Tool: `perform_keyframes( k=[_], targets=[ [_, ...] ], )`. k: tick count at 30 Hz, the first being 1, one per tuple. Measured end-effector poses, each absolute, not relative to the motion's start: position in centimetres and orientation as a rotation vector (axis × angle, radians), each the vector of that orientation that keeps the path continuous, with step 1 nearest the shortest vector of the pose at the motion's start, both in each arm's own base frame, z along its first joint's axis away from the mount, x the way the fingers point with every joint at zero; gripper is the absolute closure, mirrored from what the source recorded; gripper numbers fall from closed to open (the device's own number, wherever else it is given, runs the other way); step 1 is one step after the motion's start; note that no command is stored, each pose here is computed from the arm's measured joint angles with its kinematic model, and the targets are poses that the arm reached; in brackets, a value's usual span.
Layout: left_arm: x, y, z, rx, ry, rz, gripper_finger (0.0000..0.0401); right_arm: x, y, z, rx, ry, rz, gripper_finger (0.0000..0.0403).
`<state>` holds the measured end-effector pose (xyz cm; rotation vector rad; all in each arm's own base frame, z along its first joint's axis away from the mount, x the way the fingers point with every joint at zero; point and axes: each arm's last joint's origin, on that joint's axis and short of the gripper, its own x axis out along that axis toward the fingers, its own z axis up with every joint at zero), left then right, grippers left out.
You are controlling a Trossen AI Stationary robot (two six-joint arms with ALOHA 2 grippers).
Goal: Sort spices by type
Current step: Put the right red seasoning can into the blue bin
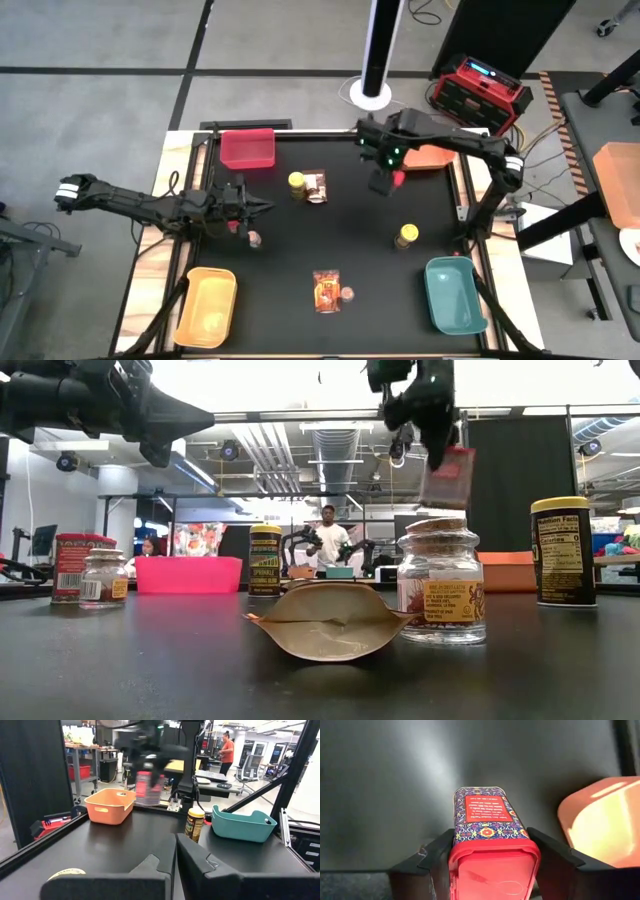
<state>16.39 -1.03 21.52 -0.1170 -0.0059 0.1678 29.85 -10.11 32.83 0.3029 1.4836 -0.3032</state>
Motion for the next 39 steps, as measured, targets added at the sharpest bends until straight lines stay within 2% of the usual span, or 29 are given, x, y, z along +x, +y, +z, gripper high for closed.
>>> perform_keyframes(
  k=[4, 10, 16, 24, 28, 39],
  targets=[
    [16.4, -1.0, 21.5, -0.117, -0.006, 0.169, 0.0401, 30.1, -6.1, 33.6, 0.145, 1.535, -0.145, 0.0194],
    [16.4, -1.0, 21.5, -0.117, -0.006, 0.169, 0.0401, 29.0, 1.0, 35.5, -0.105, 1.468, 0.113, 0.0194],
    [16.4, -1.0, 21.5, -0.145, -0.008, 0.169, 0.0401, 26.7, 7.7, 36.4, -0.223, 1.421, 0.261, 0.0194],
    [16.4, -1.0, 21.5, -0.159, -0.010, 0.169, 0.0401, 23.3, 14.5, 34.2, -0.114, 1.557, 0.287, 0.0194],
    [16.4, -1.0, 21.5, -0.166, -0.010, 0.170, 0.0401, 21.0, 16.8, 32.9, -0.076, 1.632, 0.221, 0.0194],
    [16.4, -1.0, 21.5, -0.185, -0.012, 0.169, 0.0401, 16.2, 18.9, 28.0, -0.198, 1.787, 0.097, 0.0194]
  ],
)
